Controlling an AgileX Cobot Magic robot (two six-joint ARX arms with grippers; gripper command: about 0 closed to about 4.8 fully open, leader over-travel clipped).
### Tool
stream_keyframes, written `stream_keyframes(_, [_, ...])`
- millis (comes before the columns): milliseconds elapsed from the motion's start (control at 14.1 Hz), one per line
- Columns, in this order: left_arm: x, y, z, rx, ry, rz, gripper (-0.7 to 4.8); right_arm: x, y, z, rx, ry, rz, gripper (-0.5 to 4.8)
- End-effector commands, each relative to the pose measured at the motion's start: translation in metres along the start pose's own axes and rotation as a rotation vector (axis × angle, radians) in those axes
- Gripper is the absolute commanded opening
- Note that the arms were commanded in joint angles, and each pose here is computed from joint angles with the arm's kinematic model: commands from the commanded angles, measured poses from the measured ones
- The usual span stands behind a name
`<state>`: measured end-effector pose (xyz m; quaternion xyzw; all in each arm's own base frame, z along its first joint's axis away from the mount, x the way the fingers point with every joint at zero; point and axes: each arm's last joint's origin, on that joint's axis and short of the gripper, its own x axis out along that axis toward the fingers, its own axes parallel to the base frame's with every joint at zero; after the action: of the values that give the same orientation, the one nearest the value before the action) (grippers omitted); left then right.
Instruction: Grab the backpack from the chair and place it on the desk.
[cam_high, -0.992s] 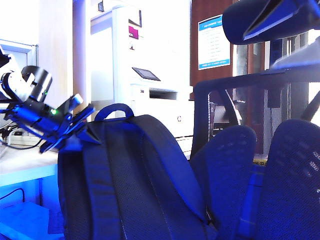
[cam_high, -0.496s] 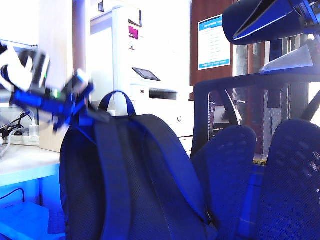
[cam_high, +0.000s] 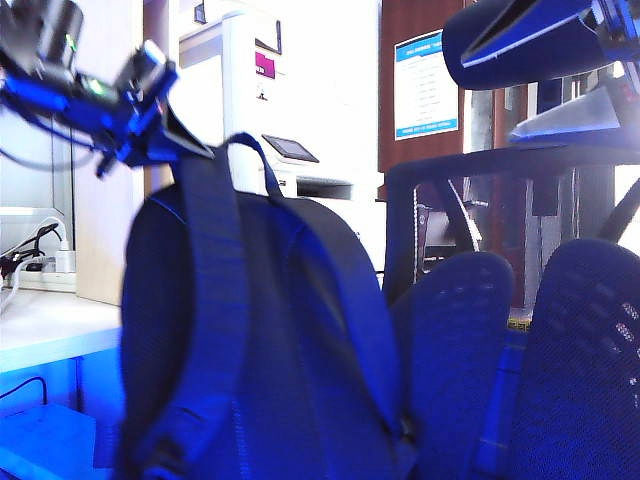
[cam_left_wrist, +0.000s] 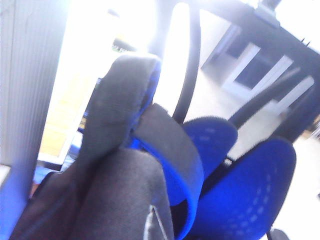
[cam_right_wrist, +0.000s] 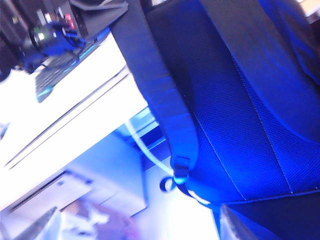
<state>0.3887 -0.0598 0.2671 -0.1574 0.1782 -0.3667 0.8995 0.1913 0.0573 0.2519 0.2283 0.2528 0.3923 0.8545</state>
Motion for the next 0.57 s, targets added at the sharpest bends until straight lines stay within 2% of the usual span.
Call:
stream_keyframes(71, [-0.032,-0.036,0.048,0.203,-0.205,0.001,-0.06,-0.001,0.005,0.003,-0.03,0.014,0.101,4.04])
stream_keyframes(213, [-0.051,-0.056,0.065,0.253,-0.276,0.021,-0.06,-0.002,0.008,0.003,-0.045,0.024,0.155,4.04])
stream_keyframes(567, [-0.109,-0.116,0.111,0.365,-0.453,0.037,-0.06,-0.005,0.017,0.003,-0.048,0.033,0.21,4.04])
